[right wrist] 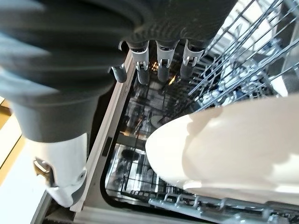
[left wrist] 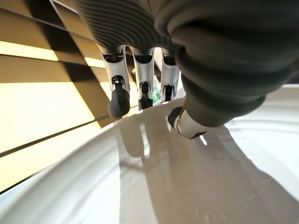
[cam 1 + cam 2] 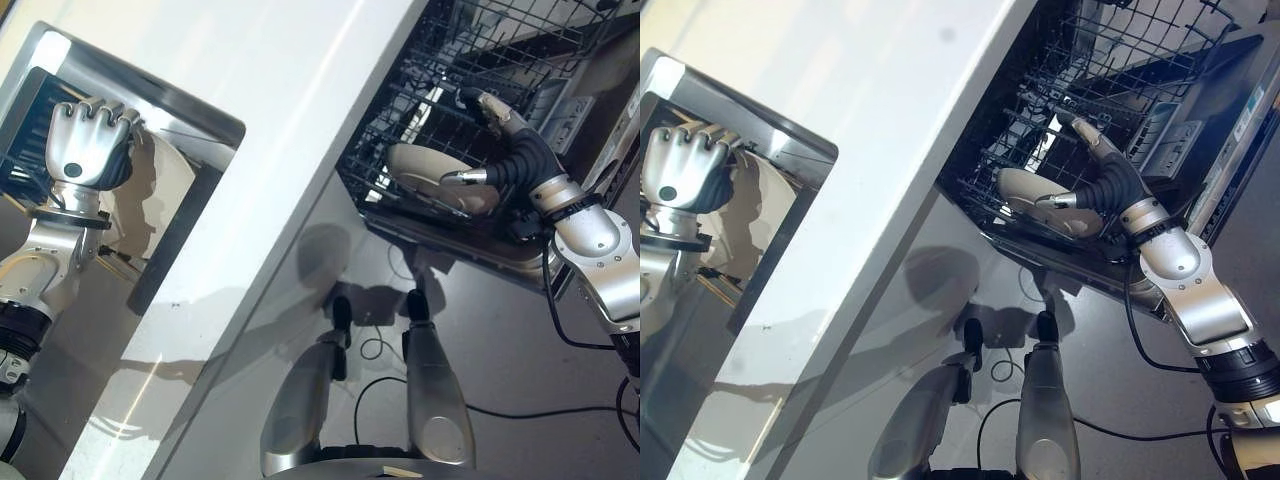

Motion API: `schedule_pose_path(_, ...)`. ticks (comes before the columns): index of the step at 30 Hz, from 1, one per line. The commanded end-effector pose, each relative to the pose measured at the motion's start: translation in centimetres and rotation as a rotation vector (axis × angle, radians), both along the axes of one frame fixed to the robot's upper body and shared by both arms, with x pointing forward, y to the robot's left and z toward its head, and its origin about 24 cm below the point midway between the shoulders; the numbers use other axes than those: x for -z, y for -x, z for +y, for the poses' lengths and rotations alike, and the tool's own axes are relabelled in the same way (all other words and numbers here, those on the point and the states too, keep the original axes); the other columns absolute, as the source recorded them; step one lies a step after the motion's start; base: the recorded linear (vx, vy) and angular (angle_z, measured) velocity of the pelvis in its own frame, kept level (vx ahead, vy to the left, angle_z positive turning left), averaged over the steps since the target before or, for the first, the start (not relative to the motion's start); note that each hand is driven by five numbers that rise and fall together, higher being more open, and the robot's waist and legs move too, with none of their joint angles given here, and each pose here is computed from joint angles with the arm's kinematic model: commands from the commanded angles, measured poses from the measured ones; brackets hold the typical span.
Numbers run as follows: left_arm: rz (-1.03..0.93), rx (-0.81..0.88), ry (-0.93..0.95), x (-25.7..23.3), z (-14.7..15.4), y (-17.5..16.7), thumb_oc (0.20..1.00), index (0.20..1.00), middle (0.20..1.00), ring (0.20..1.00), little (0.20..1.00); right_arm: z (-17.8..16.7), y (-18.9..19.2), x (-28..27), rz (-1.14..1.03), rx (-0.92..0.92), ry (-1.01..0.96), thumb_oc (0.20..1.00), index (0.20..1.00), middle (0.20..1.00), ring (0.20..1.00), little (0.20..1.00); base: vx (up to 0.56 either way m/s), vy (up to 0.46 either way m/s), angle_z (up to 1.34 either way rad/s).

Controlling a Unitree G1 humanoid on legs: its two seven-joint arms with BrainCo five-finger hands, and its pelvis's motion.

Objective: Pick up plates and place into dishwasher.

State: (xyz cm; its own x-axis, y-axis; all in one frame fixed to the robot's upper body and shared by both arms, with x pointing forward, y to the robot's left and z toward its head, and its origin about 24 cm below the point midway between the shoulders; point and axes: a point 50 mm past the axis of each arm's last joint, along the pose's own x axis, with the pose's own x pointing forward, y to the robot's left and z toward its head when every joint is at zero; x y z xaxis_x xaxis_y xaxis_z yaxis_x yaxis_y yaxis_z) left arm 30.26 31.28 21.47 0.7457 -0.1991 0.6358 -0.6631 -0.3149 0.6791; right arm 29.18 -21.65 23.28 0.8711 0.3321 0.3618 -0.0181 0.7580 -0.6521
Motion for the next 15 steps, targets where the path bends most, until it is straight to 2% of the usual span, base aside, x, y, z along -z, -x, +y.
schedule_pose_path(1,-0.103,-0.071,-0.034,-2.7,1.9,1.3,0.200,0.200,0.200,0.200,0.200,0.7,1.2,-2.8,-0.128,-0.057,-0.003,1.000,1.000,1.000,1.000,1.000,-0.03,-0.023,0.08)
schedule_pose_path(15,-0.309,-0.147,0.012,-4.9,3.7,2.8,0.200,0.200,0.200,0.200,0.200,0.9,1.4,-1.6,-0.116,-0.064,-0.049,1.000,1.000,1.000,1.000,1.000,-0.03,-0.045,0.04)
